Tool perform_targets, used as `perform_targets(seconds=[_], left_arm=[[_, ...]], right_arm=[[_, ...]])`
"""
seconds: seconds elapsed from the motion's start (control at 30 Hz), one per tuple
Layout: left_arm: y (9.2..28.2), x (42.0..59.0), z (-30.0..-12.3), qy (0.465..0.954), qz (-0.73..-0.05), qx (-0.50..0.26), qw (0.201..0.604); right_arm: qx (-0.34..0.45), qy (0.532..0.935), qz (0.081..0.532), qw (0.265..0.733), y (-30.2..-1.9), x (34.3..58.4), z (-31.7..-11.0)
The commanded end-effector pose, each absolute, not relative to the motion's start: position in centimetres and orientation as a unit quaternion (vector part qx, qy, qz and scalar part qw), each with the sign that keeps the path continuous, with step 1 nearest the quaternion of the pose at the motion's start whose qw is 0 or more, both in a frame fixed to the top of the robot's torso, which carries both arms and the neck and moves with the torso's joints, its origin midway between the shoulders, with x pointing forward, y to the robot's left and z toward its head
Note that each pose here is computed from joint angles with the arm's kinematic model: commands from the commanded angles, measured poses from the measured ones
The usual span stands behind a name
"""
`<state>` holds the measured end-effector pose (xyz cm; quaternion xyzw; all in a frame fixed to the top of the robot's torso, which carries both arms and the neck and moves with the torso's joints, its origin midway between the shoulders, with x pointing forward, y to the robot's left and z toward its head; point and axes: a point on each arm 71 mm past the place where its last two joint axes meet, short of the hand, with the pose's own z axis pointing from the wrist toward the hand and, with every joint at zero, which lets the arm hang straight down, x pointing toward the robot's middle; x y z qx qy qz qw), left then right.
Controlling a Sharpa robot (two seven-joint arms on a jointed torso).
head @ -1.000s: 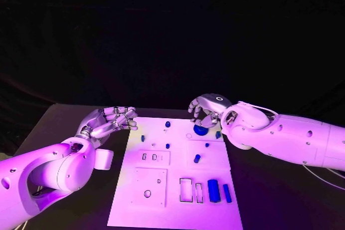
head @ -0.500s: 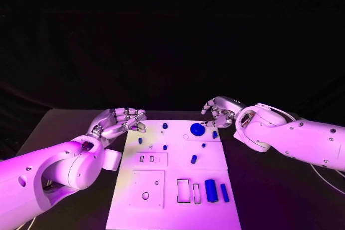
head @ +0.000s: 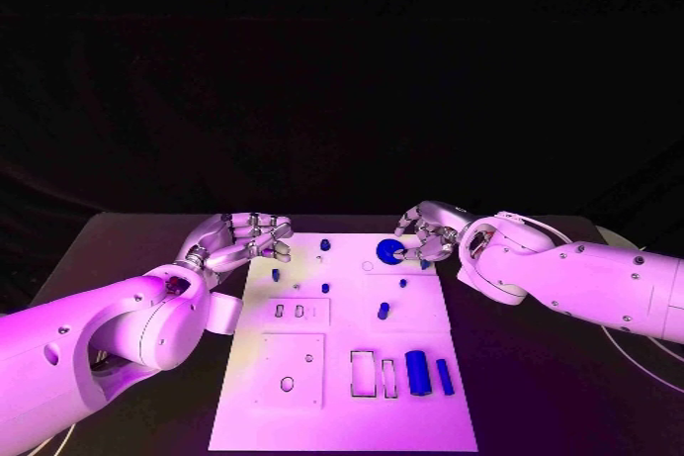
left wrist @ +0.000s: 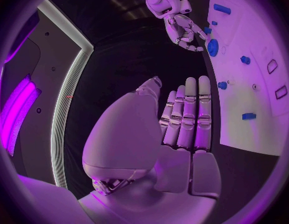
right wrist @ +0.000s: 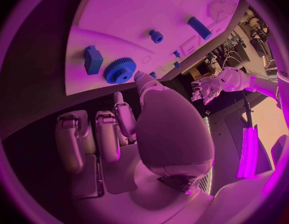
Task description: Assemble the parts on the task board
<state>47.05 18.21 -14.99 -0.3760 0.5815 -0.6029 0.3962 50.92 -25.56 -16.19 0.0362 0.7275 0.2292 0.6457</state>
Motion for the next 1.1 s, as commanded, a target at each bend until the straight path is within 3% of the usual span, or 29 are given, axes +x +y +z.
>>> perform_targets(seconds=[0.03, 1.1], left_arm=[[18.0, 47.0, -14.8, 0.584, -0.607, -0.368, 0.394], [18.4, 47.0, -14.9, 0.586, -0.604, -0.37, 0.394]], right_arm=[[0.027, 0.736, 0.22, 0.64, -25.3, 51.0, -16.7], [0.011, 0.742, 0.199, 0.64, -24.2, 52.0, -17.5]])
